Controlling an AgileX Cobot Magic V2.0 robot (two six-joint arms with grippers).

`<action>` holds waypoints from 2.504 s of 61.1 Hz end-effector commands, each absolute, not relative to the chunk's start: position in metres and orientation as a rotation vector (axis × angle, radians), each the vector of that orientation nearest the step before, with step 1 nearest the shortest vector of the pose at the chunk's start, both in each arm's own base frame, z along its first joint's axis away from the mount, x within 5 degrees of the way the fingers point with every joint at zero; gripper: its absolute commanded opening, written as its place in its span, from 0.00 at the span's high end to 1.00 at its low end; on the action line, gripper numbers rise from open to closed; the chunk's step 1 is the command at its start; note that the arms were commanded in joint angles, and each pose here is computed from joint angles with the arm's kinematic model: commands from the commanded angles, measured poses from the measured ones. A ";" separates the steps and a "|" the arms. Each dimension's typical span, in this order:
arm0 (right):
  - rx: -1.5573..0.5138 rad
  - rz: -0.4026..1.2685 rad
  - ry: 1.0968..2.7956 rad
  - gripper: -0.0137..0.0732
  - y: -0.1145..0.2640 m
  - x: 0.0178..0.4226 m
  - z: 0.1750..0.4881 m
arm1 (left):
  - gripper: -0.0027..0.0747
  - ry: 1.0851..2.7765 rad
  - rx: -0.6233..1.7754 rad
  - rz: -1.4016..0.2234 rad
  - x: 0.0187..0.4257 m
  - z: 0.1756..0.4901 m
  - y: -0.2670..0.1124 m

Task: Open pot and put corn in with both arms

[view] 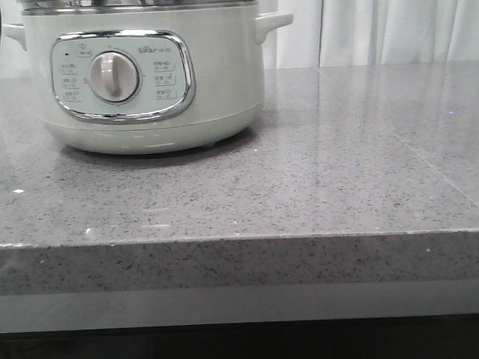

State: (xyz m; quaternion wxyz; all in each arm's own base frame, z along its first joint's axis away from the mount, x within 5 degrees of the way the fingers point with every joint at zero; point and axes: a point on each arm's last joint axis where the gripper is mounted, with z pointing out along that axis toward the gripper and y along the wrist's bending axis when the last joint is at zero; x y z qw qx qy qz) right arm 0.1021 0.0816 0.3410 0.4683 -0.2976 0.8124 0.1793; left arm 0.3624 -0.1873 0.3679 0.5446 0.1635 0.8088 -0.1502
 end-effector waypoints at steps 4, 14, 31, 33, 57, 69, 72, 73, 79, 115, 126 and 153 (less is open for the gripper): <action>-0.682 0.459 1.902 0.28 0.082 0.104 0.356 | 0.31 1.712 0.348 -0.409 0.339 0.426 -0.178; -0.682 0.459 1.902 0.28 0.082 0.104 0.356 | 0.32 1.719 0.346 -0.406 0.303 0.458 -0.159; -0.682 0.459 1.902 0.28 0.082 0.104 0.356 | 0.32 1.808 0.403 -0.344 0.235 0.483 -0.122; -0.682 0.459 1.902 0.28 0.082 0.104 0.356 | 0.32 1.811 0.404 -0.343 0.228 0.481 -0.118; -0.682 0.459 1.903 0.28 0.082 0.104 0.356 | 0.32 1.863 0.413 -0.344 0.153 0.425 -0.079; -0.682 0.459 1.902 0.28 0.082 0.104 0.356 | 0.34 1.855 0.410 -0.348 0.126 0.404 -0.065; -0.682 0.459 1.902 0.28 0.082 0.104 0.356 | 0.35 1.843 0.408 -0.351 0.123 0.400 -0.064; -0.682 0.459 1.902 0.28 0.082 0.104 0.356 | 0.36 1.844 0.408 -0.350 0.122 0.398 -0.063; -0.681 0.459 1.901 0.28 0.082 0.105 0.356 | 0.42 1.832 0.406 -0.353 0.118 0.393 -0.061; -0.682 0.459 1.902 0.92 0.082 0.104 0.356 | 0.99 1.836 0.407 -0.352 0.118 0.391 -0.061; -0.682 0.459 1.902 0.92 0.082 0.104 0.356 | 0.99 1.836 0.407 -0.352 0.118 0.391 -0.061; -0.681 0.459 1.901 0.92 0.082 0.105 0.356 | 0.99 1.771 0.368 -0.333 0.117 0.381 -0.055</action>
